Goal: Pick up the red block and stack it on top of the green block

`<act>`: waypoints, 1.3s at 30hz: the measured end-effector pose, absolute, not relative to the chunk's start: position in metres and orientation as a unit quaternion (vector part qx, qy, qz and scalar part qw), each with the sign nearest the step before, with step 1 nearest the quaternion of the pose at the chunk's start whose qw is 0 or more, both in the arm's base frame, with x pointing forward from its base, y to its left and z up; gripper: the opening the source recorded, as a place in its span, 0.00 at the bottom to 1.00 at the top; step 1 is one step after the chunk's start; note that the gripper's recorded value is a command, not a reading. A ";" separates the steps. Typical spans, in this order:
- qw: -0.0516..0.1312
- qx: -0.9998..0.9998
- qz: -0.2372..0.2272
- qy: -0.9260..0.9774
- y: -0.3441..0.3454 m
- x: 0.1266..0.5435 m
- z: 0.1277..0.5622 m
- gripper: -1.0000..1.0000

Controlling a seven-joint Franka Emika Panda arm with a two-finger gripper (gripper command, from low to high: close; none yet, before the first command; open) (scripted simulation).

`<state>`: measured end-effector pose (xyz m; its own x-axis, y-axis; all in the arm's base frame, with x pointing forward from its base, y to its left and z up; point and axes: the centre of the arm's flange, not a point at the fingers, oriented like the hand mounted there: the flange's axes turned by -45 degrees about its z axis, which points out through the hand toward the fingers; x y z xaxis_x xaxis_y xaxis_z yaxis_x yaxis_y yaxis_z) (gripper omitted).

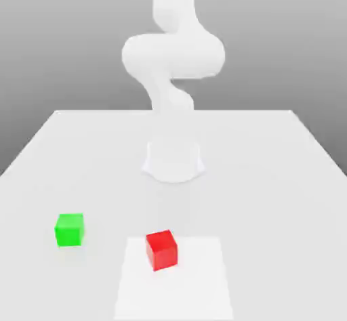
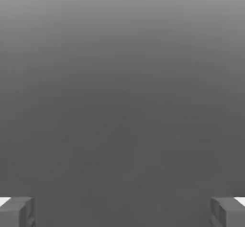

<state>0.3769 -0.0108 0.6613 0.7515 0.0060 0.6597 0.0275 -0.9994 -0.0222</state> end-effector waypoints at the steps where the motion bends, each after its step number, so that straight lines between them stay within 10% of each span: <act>1: 0.020 -0.942 -0.334 -0.017 -0.015 0.390 0.637 0.50; 10: 0.036 -0.980 -0.173 -0.091 -0.019 0.435 0.412 0.50; 18: 0.003 -0.985 -0.014 -0.170 -0.023 0.375 0.221 0.50; 30: -0.001 -0.984 -0.002 -0.179 -0.024 0.368 0.150 0.50; 31: -0.001 -0.984 -0.001 -0.178 -0.024 0.367 0.145 0.00; 39: -0.001 -0.984 -0.001 -0.178 -0.024 0.368 0.149 0.00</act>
